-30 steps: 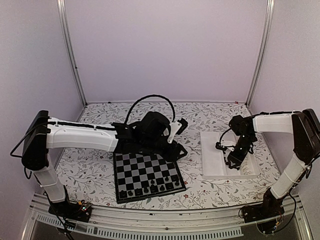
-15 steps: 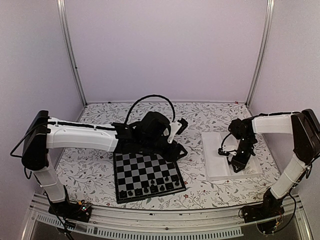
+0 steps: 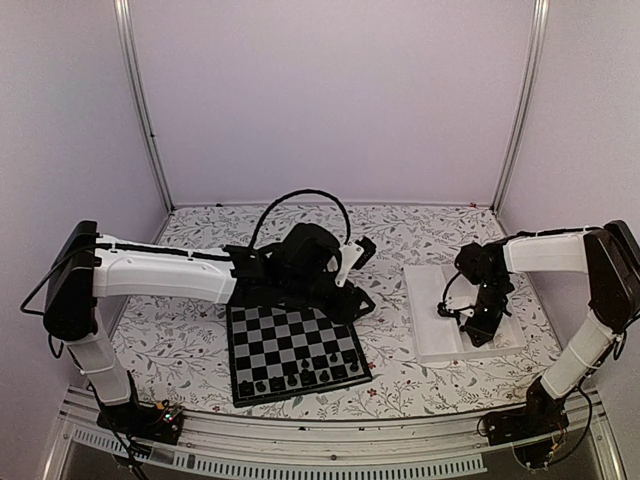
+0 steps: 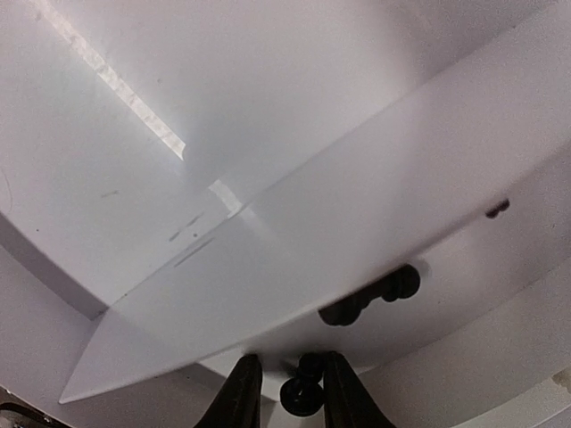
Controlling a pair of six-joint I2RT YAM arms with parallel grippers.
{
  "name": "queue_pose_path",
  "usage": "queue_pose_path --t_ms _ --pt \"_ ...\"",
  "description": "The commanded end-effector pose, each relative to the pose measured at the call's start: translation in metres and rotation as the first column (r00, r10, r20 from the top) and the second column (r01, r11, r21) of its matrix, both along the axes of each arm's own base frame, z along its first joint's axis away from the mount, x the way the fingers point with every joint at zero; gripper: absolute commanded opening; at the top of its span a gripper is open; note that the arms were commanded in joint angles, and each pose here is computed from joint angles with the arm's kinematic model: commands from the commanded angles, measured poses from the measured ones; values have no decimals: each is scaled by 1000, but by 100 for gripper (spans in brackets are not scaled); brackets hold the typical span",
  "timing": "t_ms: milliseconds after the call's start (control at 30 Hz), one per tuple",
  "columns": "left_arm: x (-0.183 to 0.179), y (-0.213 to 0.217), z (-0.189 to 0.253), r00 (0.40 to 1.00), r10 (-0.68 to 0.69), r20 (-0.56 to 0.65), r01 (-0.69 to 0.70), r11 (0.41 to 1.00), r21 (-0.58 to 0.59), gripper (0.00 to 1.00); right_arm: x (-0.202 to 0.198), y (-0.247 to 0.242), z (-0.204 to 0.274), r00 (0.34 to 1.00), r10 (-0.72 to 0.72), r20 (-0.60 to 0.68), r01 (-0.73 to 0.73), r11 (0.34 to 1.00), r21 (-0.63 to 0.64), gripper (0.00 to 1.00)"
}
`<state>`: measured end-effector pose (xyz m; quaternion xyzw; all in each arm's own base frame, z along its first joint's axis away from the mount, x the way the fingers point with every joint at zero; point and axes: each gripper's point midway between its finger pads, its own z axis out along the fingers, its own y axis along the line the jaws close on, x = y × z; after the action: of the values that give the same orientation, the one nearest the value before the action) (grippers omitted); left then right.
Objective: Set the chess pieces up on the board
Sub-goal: Pick up the chess piece from the storage box, then place the chess piece on the chessboard.
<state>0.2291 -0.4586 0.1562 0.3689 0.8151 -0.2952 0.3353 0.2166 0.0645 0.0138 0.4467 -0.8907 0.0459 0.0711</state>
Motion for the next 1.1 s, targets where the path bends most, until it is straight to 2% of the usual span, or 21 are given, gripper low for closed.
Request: queue_pose_path --t_ms 0,200,467,533,733,867,933,967,1067 --pt "-5 -8 -1 1000 -27 9 27 1000 -3 50 -9 -8 -7 1000 2 -18 -3 999 -41 22" --pt "-5 -5 0 1000 -19 14 19 1000 4 50 0 -3 -4 1000 -4 0 4 1000 -21 15" --pt "-4 -5 1 1000 -16 16 16 1000 6 50 17 19 21 999 -8 45 4 996 85 8" --pt "-4 -6 2 1000 -17 18 17 1000 4 50 25 25 34 997 -14 71 5 992 126 7" --pt "-1 -9 3 1000 -15 27 15 1000 7 50 56 61 83 982 -59 180 -10 933 361 6" --pt "2 -11 6 999 -10 33 10 1000 8 50 71 95 117 964 -58 260 -92 842 532 6" --pt "4 -9 10 999 1 42 -1 1000 8 50 77 116 136 951 -45 307 -167 759 629 6" --pt "4 -9 13 999 2 46 -3 1000 6 50 77 130 148 940 -34 339 -221 697 682 6" --pt "12 -3 20 996 44 76 -45 999 15 50 71 162 169 901 3 434 -361 560 746 6"
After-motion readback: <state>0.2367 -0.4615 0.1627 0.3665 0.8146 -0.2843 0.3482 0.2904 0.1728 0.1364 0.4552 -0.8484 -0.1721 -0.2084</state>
